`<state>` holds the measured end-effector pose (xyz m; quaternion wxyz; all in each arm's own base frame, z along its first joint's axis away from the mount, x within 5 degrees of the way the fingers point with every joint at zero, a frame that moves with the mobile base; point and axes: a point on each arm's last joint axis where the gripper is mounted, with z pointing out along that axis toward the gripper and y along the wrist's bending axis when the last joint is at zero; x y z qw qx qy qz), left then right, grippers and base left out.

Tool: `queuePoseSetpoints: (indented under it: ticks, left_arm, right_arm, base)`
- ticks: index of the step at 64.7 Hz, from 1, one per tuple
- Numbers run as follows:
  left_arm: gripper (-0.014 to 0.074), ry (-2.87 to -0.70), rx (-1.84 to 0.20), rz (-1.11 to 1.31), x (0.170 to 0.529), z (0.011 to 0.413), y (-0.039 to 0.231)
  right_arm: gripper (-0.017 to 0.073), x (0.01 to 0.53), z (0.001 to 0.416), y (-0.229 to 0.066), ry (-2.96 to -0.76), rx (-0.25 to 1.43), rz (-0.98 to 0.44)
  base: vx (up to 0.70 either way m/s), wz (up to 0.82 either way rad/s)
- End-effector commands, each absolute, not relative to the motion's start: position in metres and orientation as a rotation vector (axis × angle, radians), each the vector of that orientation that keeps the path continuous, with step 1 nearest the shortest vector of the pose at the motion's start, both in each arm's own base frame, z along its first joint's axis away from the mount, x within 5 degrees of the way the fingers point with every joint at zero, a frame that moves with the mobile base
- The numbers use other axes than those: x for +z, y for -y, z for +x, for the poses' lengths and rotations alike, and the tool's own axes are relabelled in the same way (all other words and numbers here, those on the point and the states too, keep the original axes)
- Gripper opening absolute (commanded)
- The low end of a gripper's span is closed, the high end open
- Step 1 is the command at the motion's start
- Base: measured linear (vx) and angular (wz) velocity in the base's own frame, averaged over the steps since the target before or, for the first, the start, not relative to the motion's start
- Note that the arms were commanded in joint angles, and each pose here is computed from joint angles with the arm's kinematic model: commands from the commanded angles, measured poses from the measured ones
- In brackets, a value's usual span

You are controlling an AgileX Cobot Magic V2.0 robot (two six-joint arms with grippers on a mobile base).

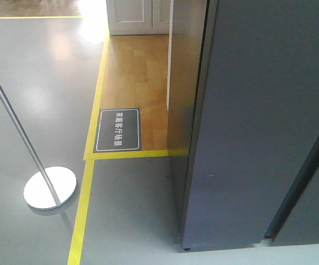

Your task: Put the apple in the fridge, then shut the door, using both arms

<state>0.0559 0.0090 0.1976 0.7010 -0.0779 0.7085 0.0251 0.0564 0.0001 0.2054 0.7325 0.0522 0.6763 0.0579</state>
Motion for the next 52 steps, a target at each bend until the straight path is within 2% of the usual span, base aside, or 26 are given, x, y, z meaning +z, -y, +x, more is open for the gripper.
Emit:
queuePoseSetpoints:
  ticks: [1,10,52]
  left_arm:
    - [-0.0006,-1.473,0.025,-0.159,0.2108,0.0539,-0.0069]
    - [-0.0006,-1.473,0.025,-0.159,0.2108,0.0539,-0.0069]
    - [-0.0006,-1.473,0.025,-0.159,0.2108,0.0539,-0.0069]
  right_arm:
    - [-0.0003,0.2134,0.0558,-0.0002,-1.405,0.085,0.068]
    - [-0.0003,0.2162,0.0553,-0.0003,-1.374,0.038,0.027]
    - [-0.0003,0.2173,0.0551,-0.0003,-1.364,0.051,0.037]
  base:
    - [0.00,0.00]
    - [0.00,0.00]
    - [0.00,0.00]
